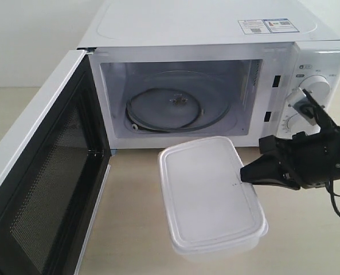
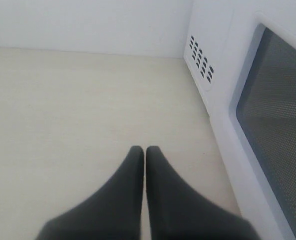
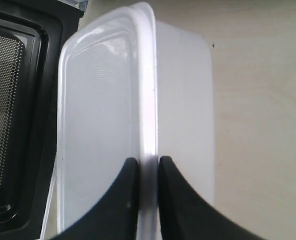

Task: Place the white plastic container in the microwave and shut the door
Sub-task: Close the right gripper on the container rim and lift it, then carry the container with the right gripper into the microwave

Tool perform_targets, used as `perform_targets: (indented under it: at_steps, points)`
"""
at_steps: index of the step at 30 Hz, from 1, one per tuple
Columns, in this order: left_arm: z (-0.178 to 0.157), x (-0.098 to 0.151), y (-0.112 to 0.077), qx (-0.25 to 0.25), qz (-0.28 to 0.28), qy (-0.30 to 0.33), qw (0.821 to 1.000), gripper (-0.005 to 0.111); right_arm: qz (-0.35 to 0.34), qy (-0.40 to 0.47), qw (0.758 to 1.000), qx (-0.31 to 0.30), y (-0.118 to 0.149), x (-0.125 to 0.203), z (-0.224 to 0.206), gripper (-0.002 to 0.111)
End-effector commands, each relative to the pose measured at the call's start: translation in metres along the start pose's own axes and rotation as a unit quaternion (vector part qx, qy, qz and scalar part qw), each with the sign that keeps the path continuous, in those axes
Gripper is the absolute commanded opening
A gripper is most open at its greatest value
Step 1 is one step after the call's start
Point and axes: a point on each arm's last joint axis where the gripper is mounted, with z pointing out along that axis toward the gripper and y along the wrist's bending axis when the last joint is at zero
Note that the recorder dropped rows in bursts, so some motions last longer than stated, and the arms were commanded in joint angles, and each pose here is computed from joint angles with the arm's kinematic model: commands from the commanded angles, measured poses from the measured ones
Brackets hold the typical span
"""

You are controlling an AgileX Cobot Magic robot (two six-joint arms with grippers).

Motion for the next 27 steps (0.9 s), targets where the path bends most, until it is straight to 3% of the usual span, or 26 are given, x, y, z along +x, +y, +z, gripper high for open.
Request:
perform_targets:
  at_steps: [1,8,14,27]
  points:
    - [0.000,0.001,0.000,0.000,-0.001,0.000,1.000,0.004,-0.009,-0.021,1.000,-0.018,0.017,-0.001,-0.014,0.000]
    - [0.000,0.001,0.000,0.000,-0.001,0.000,1.000,0.004,-0.012,-0.049,0.999,-0.018,0.028,0.009,-0.026,0.000]
    - [0.000,0.001,0.000,0.000,-0.001,0.000,1.000,0.004,-0.027,-0.013,0.999,-0.017,0.042,0.024,-0.009,0.000]
    - [0.000,0.001,0.000,0.000,-0.001,0.000,1.000,0.004,0.050,-0.117,0.982,0.138,0.082,0.053,0.019,0.000]
